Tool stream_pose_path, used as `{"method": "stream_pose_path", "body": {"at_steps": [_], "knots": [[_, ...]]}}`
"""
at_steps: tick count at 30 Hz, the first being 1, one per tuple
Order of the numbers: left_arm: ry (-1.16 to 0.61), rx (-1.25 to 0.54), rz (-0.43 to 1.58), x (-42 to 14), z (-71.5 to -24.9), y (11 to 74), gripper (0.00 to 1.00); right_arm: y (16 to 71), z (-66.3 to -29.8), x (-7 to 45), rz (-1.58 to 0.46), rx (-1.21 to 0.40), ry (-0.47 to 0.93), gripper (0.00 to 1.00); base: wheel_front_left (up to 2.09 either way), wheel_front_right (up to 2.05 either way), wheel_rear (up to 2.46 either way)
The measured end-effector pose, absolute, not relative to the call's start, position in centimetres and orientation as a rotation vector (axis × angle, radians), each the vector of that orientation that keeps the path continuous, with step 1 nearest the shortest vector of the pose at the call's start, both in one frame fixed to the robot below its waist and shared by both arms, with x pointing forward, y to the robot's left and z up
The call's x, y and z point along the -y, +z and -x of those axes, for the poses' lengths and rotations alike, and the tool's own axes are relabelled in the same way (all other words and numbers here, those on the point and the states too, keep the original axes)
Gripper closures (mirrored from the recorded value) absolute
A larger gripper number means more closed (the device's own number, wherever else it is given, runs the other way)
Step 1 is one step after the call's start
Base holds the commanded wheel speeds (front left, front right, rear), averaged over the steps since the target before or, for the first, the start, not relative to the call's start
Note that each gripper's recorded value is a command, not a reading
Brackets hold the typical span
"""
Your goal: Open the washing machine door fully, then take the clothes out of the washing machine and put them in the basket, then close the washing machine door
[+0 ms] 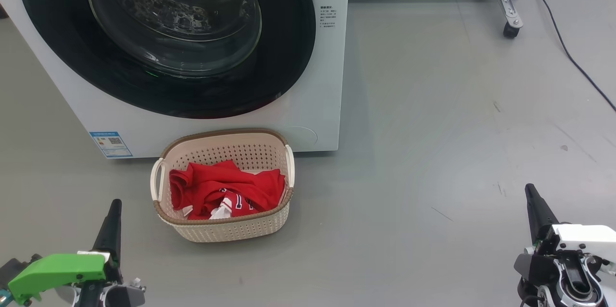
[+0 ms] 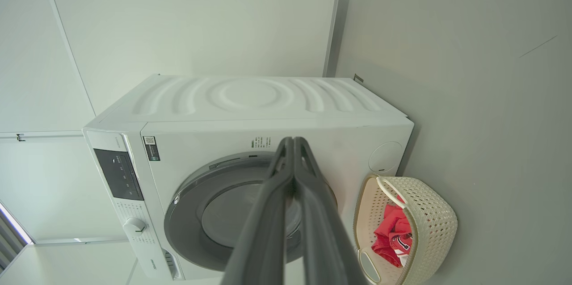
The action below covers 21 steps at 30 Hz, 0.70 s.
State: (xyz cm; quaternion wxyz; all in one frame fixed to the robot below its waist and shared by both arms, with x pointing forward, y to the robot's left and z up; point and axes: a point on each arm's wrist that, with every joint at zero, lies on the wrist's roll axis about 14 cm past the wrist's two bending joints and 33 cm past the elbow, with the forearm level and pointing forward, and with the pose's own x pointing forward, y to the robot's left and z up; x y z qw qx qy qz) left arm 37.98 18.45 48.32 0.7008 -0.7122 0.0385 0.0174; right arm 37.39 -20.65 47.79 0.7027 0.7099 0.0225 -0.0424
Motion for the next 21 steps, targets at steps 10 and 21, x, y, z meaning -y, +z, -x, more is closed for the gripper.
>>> {"method": "stream_pose_path", "body": {"at_steps": [10, 21], "knots": [[0.039, -0.085, 1.586, -18.47, -37.99, 48.35, 1.00, 47.79, -37.39, 20.65, -1.580, -0.050, -0.094, 1.00, 0.00, 0.00, 0.00], [0.039, -0.083, 1.587, -18.49, -37.99, 48.35, 1.00, 47.79, -37.39, 20.65, -1.580, -0.050, -0.094, 1.00, 0.00, 0.00, 0.00]]}}
